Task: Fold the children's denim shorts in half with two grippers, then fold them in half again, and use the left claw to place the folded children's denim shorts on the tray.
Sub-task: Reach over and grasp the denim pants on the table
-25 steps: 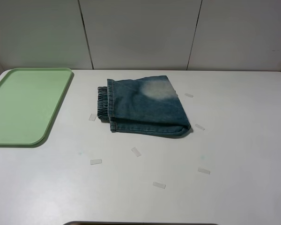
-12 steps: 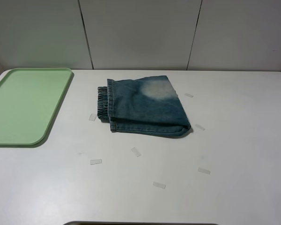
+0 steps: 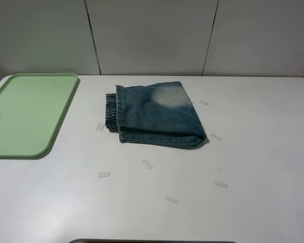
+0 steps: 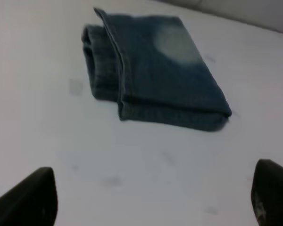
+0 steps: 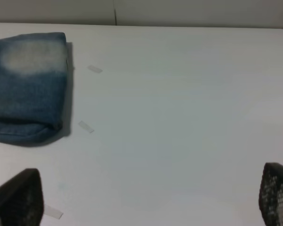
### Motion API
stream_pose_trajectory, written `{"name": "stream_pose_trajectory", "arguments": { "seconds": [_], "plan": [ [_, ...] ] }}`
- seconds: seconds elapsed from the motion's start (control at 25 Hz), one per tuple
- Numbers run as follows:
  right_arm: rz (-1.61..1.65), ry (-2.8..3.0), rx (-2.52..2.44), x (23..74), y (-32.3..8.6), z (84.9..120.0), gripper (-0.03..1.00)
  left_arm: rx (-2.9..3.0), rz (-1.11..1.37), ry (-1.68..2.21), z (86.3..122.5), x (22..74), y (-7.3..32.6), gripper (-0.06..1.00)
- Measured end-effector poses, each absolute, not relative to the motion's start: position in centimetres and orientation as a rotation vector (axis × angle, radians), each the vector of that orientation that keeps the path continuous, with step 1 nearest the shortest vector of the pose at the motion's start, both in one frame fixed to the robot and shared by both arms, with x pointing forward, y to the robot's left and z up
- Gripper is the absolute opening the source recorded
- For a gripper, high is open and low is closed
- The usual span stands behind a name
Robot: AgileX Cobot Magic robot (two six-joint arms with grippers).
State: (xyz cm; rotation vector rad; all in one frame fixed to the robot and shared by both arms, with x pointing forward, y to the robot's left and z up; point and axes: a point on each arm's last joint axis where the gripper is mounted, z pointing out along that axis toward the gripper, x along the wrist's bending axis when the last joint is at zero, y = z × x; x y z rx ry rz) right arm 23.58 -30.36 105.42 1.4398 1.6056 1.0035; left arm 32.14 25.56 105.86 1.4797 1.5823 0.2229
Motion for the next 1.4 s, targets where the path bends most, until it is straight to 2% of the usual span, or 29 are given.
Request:
{"name": "stream_pose_trajectory", "arguments": {
  "seconds": [0.44, 0.68, 1.0, 1.4],
  "plan": [
    [1.003, 1.606, 1.44, 23.6, -30.4, 105.4, 0.69, 1.592, 0.079, 1.775, 99.5, 46.6, 20.9, 0.81],
    [1.003, 1.606, 1.44, 23.6, -30.4, 105.4, 0.69, 1.645, 0.035, 1.821, 96.7, 52.1, 19.2, 0.81],
    [1.003, 1.606, 1.44, 23.6, -30.4, 105.4, 0.69, 1.633, 0.044, 1.934, 92.7, 56.2, 19.8, 0.81],
    [1.003, 1.606, 1.44, 23.6, -30.4, 105.4, 0.69, 1.651, 0.032, 1.972, 89.4, 59.5, 19.0, 0.81]
  ]
}}
